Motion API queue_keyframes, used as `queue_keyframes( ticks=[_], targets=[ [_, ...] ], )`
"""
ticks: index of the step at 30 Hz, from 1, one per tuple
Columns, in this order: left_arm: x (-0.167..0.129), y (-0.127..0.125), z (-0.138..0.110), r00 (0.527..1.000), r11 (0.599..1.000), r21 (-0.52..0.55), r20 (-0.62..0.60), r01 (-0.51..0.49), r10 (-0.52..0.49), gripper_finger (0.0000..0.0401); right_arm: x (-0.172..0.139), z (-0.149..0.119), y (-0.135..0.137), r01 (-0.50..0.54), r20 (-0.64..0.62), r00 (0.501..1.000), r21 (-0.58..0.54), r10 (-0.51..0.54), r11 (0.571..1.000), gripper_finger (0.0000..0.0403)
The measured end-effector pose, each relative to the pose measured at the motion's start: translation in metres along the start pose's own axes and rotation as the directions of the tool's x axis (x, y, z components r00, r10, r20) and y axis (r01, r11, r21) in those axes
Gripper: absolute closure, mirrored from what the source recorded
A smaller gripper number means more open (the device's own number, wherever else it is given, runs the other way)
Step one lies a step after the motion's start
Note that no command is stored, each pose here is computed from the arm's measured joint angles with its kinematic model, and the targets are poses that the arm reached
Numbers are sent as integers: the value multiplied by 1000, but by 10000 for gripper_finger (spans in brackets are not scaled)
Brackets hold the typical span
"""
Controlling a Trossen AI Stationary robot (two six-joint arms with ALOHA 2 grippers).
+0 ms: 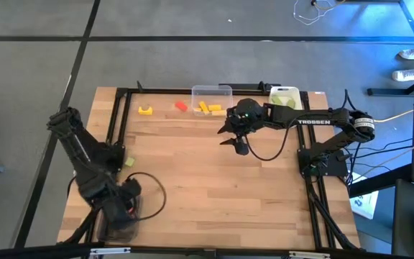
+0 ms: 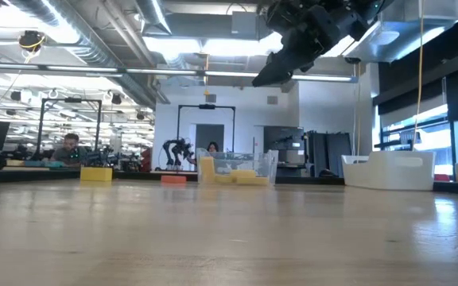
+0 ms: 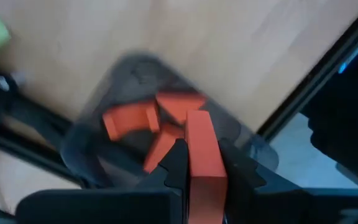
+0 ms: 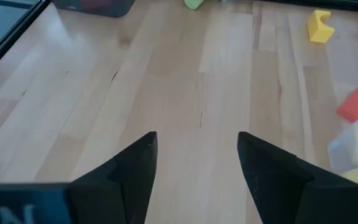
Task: Sort & place blocks by color
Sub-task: Put the orange rectangular block into the black bin
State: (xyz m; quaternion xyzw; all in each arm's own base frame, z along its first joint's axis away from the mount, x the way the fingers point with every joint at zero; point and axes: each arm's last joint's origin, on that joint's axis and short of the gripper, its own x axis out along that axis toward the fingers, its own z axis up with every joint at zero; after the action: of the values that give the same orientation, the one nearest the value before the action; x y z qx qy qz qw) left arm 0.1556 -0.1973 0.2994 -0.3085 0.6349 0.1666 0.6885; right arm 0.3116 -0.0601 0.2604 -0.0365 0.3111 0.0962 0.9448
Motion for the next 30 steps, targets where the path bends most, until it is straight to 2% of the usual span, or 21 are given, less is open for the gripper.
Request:
queue_keyframes(
  ticks=[6,14,16,22,26,30],
  targets=[
    [35,12,-18,997,995,-82,-57,-63,58,354,0,1,0,3,14,1000,-2,-3,1000,180],
    [75,25,-24,994,996,-69,-99,-56,49,353,0,1,0,-2,15,1000,-1,2,1000,180],
    [82,28,-24,991,996,-69,-121,-64,55,337,0,2,0,-3,16,1000,-1,3,1000,180],
    [90,35,-24,984,990,-99,-158,-100,84,285,0,1,0,-4,15,1000,1,4,1000,180],
    [89,34,-20,983,988,-115,-165,-100,80,279,0,1,0,-4,15,1000,1,4,1000,180],
    [78,23,-15,986,997,-62,-166,-39,28,280,0,1,0,-4,15,1000,1,4,1000,180]
  ],
)
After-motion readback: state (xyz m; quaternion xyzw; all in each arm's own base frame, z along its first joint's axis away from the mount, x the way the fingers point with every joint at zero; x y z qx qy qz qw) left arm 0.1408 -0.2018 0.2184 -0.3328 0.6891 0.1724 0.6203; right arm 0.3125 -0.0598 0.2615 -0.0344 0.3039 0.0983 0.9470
